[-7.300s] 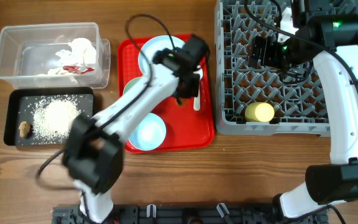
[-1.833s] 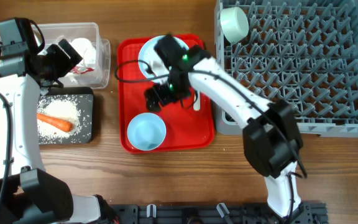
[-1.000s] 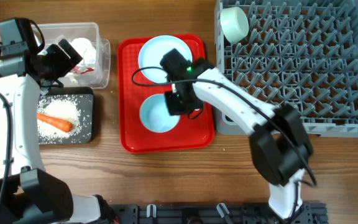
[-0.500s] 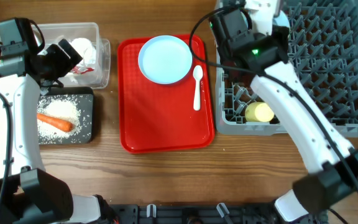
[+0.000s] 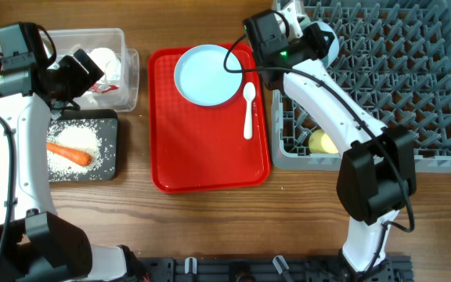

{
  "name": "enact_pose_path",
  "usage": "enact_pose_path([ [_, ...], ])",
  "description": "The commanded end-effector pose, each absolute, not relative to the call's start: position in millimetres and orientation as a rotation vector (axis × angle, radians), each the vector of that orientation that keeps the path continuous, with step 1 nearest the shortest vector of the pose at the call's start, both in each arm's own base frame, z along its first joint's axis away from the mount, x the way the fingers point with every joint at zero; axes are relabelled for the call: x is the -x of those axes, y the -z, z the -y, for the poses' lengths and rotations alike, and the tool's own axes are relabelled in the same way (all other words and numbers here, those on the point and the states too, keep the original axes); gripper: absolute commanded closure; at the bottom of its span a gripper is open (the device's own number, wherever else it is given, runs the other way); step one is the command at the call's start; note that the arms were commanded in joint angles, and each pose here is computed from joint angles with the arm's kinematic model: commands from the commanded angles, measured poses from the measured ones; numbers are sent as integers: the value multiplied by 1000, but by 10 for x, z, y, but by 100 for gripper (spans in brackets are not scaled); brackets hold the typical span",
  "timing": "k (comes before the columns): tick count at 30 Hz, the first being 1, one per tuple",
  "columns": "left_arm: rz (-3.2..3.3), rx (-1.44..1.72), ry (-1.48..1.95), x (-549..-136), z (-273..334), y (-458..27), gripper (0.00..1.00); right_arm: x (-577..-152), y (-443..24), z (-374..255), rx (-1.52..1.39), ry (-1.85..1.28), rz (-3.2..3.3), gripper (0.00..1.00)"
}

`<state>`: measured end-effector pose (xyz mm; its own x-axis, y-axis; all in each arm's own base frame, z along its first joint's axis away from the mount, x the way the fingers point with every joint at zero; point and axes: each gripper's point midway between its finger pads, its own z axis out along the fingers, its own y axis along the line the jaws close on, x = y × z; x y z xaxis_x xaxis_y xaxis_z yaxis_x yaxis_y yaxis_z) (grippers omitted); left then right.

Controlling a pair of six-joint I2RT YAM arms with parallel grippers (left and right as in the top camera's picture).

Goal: Sort waste into correct bins and load items into the dishwasher rack
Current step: 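Insert the light-blue bowl into the dish rack slots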

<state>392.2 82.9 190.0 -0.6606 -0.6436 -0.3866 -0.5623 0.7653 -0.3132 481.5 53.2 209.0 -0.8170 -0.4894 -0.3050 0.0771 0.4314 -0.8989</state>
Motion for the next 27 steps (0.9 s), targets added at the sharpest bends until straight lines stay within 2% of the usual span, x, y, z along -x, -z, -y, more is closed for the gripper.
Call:
enact_pose_path([
  [1, -2471, 920, 218, -3934, -871, -1909, 0, -4832, -1962, -390, 278, 1344, -2205, 96],
  [9, -2471, 919, 218, -3934, -871, -1909, 0, -4821, -1748, -375, 263, 1198, -2309, 96],
  [19, -2471, 919, 218, -3934, -871, -1909, 0, -4710, -1778, -272, 213, 1272, -2306, 96],
  [27, -2471, 919, 218, -3934, -871, -1909, 0, -4510, -1360, -562, 408, 1021, -2542, 96],
])
